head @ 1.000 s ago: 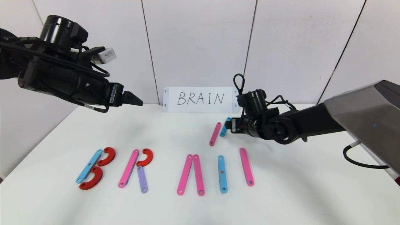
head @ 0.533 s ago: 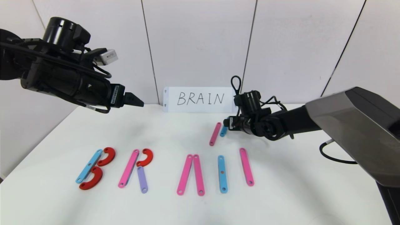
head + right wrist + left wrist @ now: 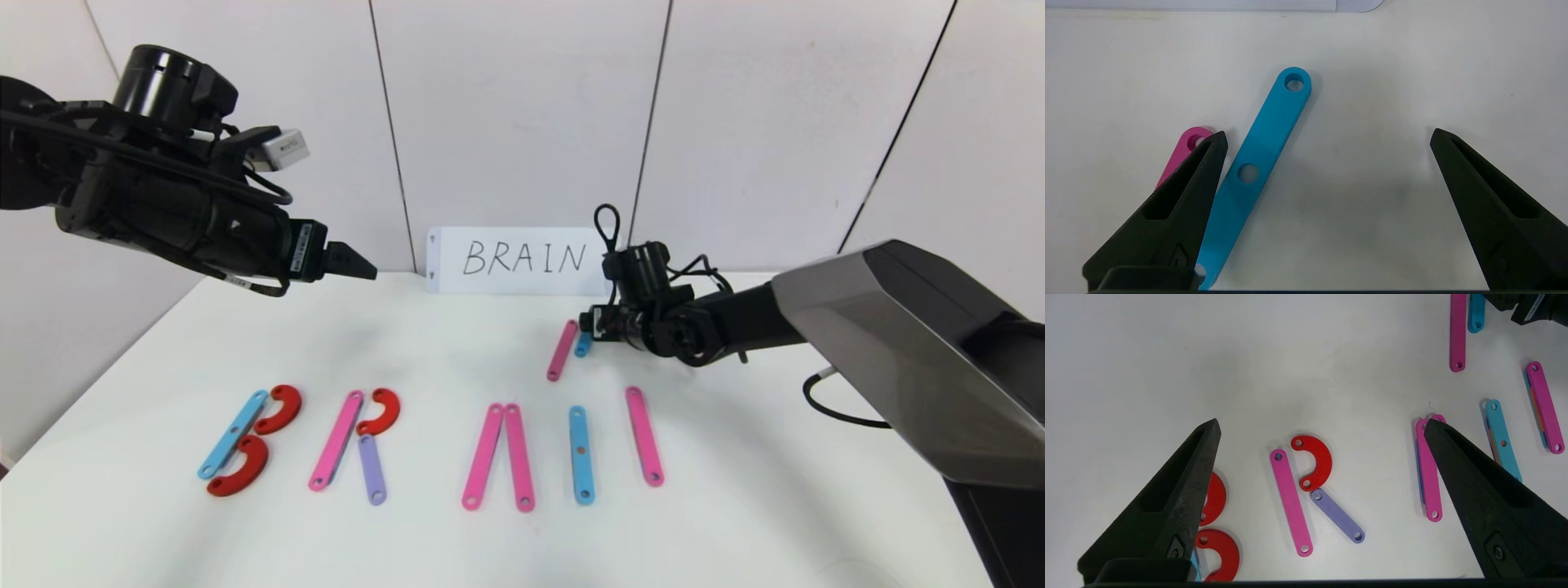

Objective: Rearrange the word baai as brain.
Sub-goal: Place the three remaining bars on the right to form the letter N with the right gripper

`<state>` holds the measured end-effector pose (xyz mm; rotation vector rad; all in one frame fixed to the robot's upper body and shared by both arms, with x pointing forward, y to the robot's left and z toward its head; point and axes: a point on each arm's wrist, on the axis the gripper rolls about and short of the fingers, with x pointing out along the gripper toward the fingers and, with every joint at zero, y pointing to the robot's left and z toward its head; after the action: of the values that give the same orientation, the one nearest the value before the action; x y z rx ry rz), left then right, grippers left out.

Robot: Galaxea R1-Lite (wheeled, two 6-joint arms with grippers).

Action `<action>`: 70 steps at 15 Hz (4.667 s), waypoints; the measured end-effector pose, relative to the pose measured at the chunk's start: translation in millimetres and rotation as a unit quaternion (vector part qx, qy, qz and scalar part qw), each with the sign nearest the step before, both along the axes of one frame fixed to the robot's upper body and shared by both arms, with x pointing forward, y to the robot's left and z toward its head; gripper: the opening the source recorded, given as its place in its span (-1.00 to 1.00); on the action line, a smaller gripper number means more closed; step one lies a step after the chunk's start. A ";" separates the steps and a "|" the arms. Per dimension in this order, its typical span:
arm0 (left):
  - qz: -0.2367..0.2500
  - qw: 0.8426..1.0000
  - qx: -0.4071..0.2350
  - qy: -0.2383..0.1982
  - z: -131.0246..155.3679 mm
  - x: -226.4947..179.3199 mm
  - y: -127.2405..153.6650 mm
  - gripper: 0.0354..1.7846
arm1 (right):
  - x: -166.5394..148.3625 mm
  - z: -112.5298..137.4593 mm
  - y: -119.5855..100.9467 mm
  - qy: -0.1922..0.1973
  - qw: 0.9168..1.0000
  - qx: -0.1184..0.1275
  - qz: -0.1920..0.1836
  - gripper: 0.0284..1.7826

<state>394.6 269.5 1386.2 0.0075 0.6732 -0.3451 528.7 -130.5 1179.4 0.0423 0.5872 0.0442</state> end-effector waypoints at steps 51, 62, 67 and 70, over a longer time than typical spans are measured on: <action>-0.003 1.000 0.001 0.003 -1.2 -0.1 -2.2 0.95 | -161.2 9.8 -75.5 0.054 0.985 -0.007 0.163 -0.72; -0.004 1.000 0.001 0.004 -2.1 -0.1 -2.7 0.95 | -161.1 5.0 -88.4 0.052 0.979 -0.001 0.199 -0.72; -0.004 1.000 0.001 0.004 -2.5 -0.2 -2.8 0.95 | -159.4 2.4 -93.5 0.056 0.979 -0.002 0.197 -0.72; -0.006 1.000 0.001 0.005 -2.6 -0.4 -3.8 0.95 | -158.6 0.5 -95.1 0.060 0.979 0.000 0.197 -0.72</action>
<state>394.2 265.6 1383.5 0.0124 0.6830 -0.3555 370.1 -225.6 1179.9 -0.0724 0.7087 0.4302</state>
